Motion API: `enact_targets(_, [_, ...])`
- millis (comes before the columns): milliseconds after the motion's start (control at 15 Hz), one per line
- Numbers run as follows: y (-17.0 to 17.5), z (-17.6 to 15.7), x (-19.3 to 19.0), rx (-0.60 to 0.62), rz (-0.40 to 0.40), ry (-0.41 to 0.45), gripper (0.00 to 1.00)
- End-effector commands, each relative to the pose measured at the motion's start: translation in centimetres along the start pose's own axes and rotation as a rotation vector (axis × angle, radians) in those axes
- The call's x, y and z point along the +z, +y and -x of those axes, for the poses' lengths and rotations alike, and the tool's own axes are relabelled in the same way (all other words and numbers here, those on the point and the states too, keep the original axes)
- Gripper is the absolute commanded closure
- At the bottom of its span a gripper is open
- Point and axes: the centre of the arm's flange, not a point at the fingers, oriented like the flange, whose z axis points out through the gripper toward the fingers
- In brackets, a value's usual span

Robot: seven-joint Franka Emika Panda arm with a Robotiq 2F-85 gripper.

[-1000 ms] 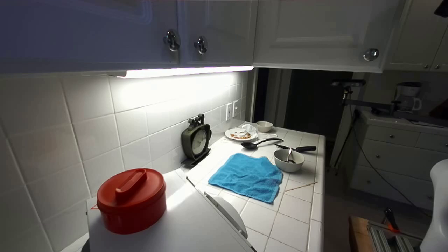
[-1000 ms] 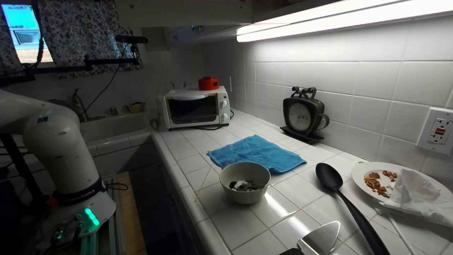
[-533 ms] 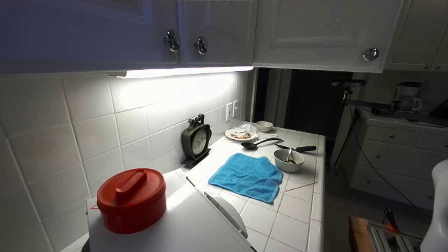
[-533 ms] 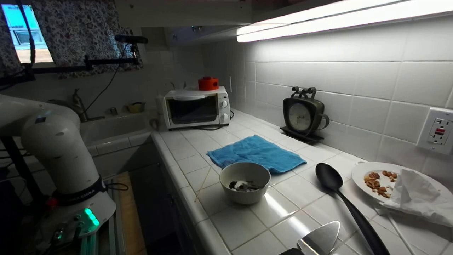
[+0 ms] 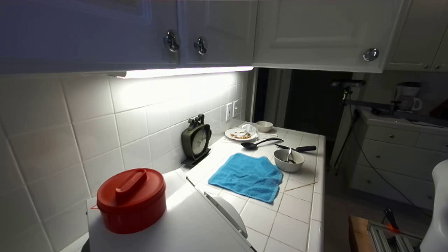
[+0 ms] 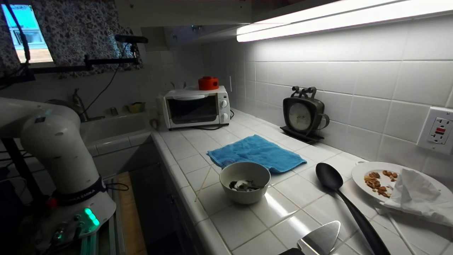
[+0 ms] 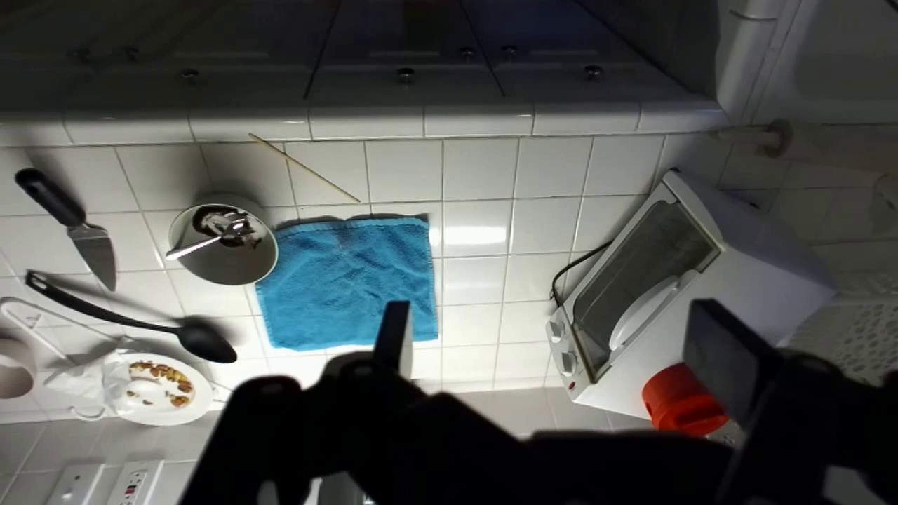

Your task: Open the left door of the upper cabinet on the right.

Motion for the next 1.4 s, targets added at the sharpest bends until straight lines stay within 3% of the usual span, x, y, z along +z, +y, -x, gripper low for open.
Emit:
enact_targets(0, [3.8,0.0,-0.3,-0.011,0.058,0.010,0.00])
enact_targets(267, [6.2,-1.6,-0.2,-0.110,0.111,0.055,0.00])
enact_targets(600, [7.7,-4.6,-0.1,-0.236,0.180,0.174,0.00])
enact_targets(933, [7.9,-7.4,0.7,-0.264,0.143,0.307,0.00])
enact_targets(1333, [6.0,-9.0,2.1,-0.291,0.061,0.334,0.00])
